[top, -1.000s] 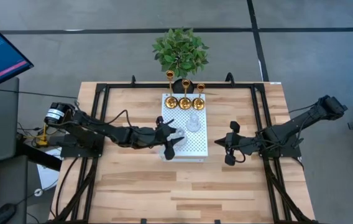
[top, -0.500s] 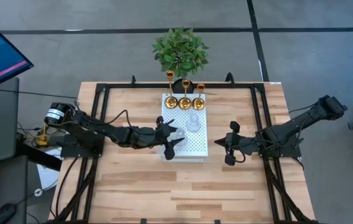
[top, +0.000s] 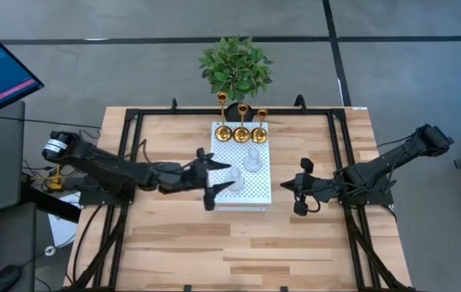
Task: Pick & Place candle stick holders
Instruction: Put the transparent glass candle holder on the shelf, then return to Home Position
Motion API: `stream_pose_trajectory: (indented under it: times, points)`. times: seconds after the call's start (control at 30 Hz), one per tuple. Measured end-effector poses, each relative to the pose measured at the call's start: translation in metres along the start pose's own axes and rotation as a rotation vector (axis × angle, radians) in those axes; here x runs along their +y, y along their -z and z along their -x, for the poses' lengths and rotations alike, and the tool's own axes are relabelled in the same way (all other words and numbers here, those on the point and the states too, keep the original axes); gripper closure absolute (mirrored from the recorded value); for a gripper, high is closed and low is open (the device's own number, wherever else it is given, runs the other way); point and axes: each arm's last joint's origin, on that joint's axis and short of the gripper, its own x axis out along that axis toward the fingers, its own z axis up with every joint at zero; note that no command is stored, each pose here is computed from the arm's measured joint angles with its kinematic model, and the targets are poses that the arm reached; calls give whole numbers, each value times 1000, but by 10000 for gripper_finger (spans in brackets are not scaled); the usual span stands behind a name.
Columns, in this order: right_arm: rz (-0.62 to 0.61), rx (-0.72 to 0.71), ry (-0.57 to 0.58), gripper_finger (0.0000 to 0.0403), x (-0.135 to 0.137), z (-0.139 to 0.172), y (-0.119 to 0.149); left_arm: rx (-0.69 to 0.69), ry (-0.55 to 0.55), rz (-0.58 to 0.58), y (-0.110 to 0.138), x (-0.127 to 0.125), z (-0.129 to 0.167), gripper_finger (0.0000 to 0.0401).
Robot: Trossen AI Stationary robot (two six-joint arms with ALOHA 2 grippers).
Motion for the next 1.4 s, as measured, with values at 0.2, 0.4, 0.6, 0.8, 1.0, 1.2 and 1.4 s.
stream_pose_trajectory:
  times: [0.2, 0.4, 0.6, 0.8, 1.0, 1.2, 1.4]
  points:
    - [7, 11, 3, 403, 0, 0, 1, 2, 55, 3, -18, -1, 27, 156]
    - [4, 19, -8, 403, 0, 0, 2, 63, 111, -27, -25, 0, 51, 194]
    - [-8, 37, -143, 403, 4, 1, 1, 68, 229, -104, -29, -3, 63, 291]
    - [-17, -19, -186, 403, -5, 7, -8, 54, 283, -162, -30, -4, 65, 388]
    - [-28, -159, -258, 403, -28, 29, -22, 44, 236, -235, -28, 1, 68, 394]
    - [-51, -300, -301, 403, -56, 50, -30, 55, 180, -234, -17, 12, 76, 396]
    - [-75, -370, -214, 403, -78, 68, -26, 34, 164, -210, -10, 19, 84, 396]
